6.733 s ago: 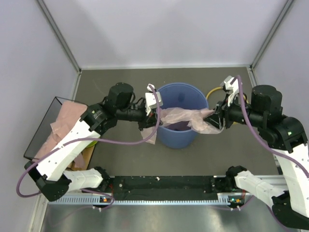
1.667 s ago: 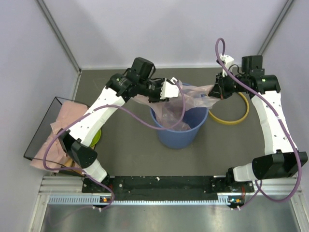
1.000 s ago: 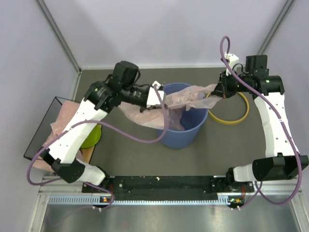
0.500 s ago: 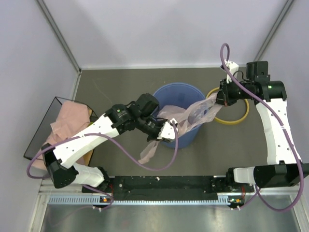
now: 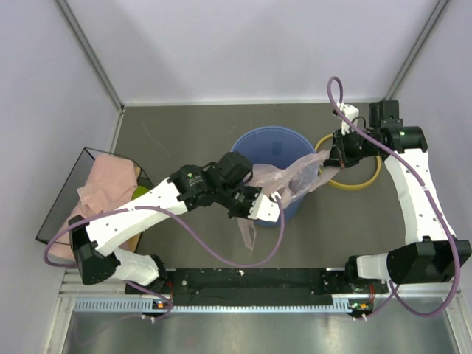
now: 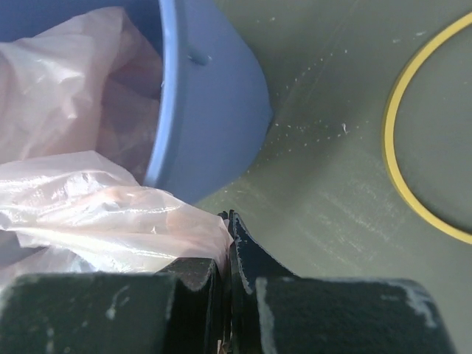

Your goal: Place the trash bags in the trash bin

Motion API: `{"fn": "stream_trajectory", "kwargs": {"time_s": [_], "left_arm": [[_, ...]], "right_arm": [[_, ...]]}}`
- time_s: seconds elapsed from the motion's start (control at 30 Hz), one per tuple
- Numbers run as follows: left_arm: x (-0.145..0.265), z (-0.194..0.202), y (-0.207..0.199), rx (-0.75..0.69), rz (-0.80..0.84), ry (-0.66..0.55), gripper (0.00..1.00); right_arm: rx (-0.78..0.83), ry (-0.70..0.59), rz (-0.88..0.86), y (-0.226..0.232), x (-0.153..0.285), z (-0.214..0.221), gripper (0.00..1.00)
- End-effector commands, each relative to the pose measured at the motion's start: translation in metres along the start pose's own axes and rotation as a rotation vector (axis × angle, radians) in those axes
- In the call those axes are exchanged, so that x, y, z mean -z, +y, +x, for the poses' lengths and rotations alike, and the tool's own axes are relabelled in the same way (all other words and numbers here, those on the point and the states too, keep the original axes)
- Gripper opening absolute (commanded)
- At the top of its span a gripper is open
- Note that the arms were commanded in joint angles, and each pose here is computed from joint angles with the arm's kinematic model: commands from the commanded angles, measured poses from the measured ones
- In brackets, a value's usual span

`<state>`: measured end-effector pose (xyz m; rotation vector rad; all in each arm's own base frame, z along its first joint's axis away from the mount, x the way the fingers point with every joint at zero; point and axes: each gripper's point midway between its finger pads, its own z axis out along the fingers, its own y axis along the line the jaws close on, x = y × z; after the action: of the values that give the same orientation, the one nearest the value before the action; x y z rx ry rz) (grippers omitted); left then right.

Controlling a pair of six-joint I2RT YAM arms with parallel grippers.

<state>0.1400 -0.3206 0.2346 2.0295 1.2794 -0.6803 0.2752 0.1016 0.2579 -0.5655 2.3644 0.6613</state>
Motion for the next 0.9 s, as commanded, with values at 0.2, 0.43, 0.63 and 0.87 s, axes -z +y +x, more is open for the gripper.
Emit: {"fn": "stream_trajectory", "kwargs": {"time_s": [0.2, 0.43, 0.63, 0.87], "left_arm": [[-0.015, 0.055, -0.022, 0.101, 0.04, 0.232, 0.13], [0.058, -0.051, -0.03, 0.014, 0.045, -0.094, 0.57], [0.116, -0.084, -0.027, 0.053, -0.078, -0.199, 0.6], [0.11, -0.056, 0.035, 0.274, -0.431, -0.195, 0.51]], "right_arm": [[0.055, -0.06, 0.078, -0.026, -0.008, -0.009, 0.0], [0.071, -0.095, 0.031, -0.016, -0.006, -0.014, 0.0], [0.068, -0.113, 0.04, -0.015, -0.005, -0.014, 0.0], [0.057, -0.137, 0.042, -0.011, -0.001, -0.017, 0.0]]}}
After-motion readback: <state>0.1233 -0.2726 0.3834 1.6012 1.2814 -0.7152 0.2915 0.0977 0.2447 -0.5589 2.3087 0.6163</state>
